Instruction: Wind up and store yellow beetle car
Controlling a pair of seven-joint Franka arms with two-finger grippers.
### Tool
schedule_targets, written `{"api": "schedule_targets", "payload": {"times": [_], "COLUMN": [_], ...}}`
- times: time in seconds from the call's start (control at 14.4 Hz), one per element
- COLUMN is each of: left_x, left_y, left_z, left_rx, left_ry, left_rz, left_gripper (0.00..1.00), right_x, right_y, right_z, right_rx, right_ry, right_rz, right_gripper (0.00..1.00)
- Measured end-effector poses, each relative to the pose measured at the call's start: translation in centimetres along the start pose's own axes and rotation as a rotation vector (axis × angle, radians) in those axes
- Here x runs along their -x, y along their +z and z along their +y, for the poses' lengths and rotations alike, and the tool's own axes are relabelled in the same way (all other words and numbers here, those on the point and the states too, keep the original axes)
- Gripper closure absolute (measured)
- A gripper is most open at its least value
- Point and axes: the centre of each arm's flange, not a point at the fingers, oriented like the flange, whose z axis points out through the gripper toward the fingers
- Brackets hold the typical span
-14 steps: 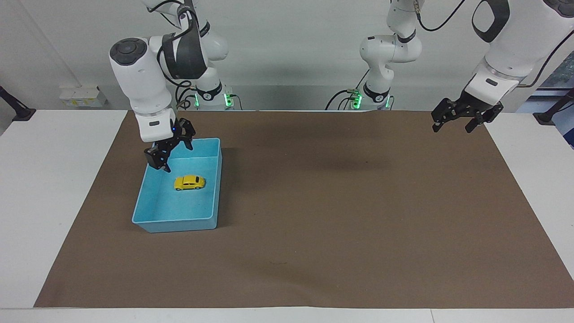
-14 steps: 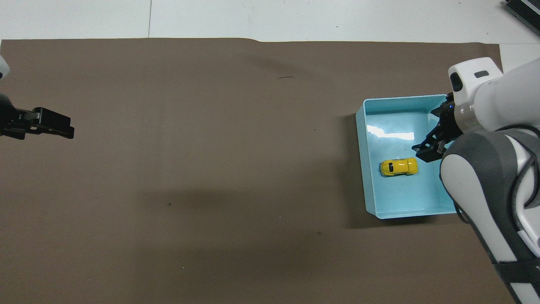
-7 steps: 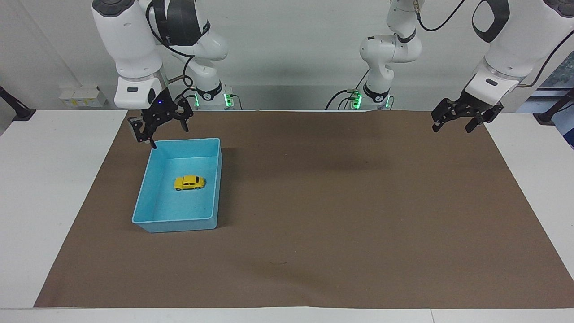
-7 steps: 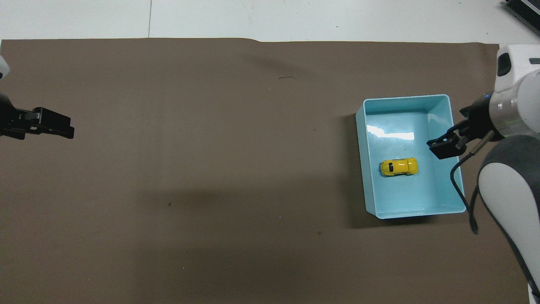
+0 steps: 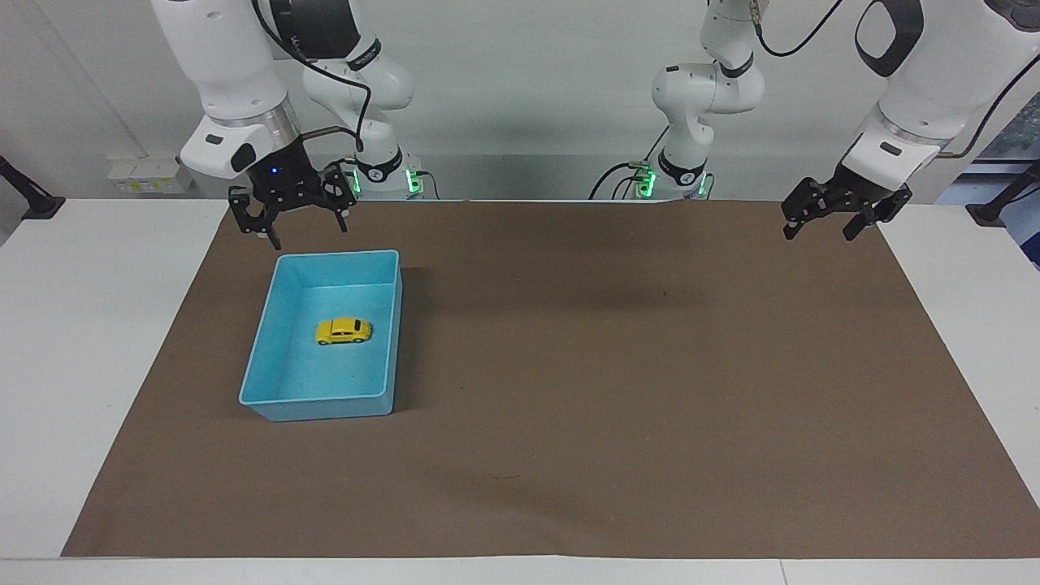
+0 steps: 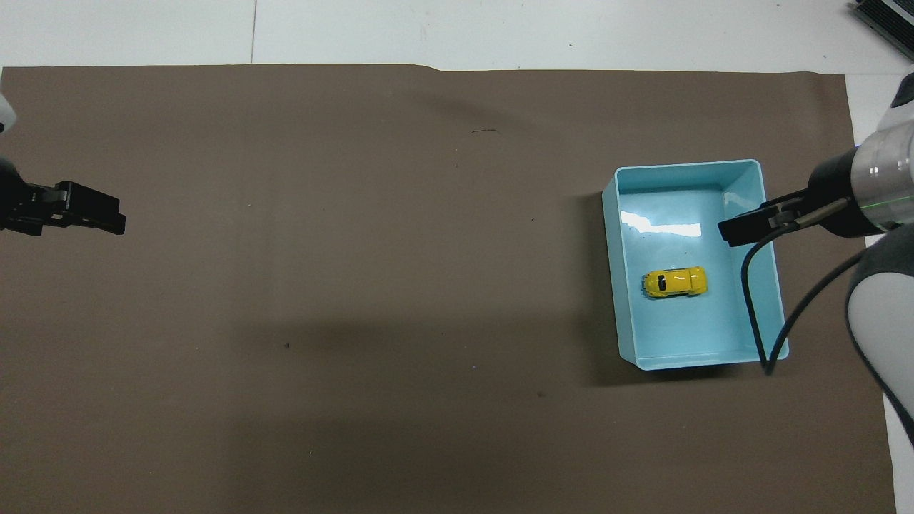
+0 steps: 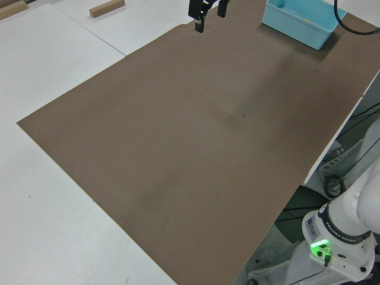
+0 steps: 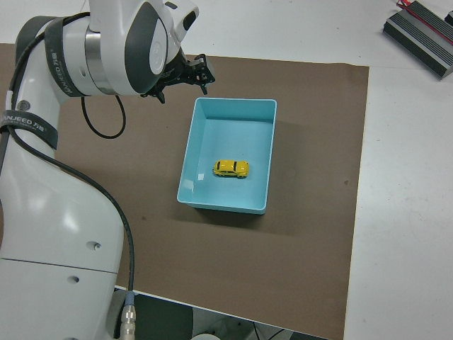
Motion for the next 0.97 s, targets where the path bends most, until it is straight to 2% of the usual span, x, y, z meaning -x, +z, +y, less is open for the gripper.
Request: {"api": "schedule_targets", "payload": {"times": [0.28, 0.97], "left_x": [0.0, 0.0], "left_y": [0.0, 0.0], "left_z": [0.0, 0.0], "left_rx": [0.0, 0.0], "left_ry": [0.0, 0.0], "left_rz": [0.0, 0.0], "left_gripper": [0.0, 0.0], "right_x": [0.2, 0.8], "right_y": [-1.2, -1.1], "right_z": [0.0, 1.1], "right_rx": [-0.001, 0.001], "right_ry": [0.103, 0.13], "right_rz": [-0.005, -0.038], "right_gripper": [0.0, 0.0]}}
